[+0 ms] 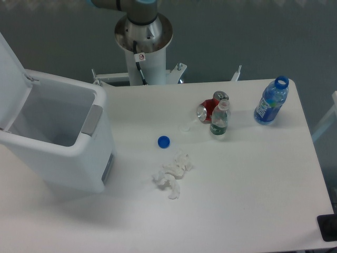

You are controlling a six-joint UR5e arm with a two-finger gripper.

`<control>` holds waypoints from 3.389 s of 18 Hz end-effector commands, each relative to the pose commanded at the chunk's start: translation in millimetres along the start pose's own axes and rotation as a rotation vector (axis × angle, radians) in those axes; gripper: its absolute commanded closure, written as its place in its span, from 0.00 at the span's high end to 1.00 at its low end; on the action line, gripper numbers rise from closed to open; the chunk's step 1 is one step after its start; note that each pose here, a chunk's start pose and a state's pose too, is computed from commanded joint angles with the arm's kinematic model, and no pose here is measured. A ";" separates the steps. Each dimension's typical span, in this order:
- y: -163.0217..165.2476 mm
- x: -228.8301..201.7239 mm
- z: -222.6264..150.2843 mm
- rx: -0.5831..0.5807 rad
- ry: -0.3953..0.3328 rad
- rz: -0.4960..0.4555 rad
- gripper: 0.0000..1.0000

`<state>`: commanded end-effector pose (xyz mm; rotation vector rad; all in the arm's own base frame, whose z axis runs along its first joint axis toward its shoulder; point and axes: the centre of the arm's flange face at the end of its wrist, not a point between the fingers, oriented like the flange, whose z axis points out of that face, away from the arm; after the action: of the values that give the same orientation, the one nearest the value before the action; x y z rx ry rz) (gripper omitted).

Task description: Close the trash can

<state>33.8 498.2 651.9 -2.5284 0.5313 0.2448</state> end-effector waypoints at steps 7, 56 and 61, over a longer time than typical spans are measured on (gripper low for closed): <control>2.6 -3.8 8.8 -0.035 -0.026 -0.022 0.00; 74.5 -134.8 77.9 -0.166 -0.079 -0.299 0.00; 79.4 -134.6 86.4 -0.181 -0.070 -0.303 0.00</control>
<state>-126.9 526.6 579.4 -2.7195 0.0973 0.2768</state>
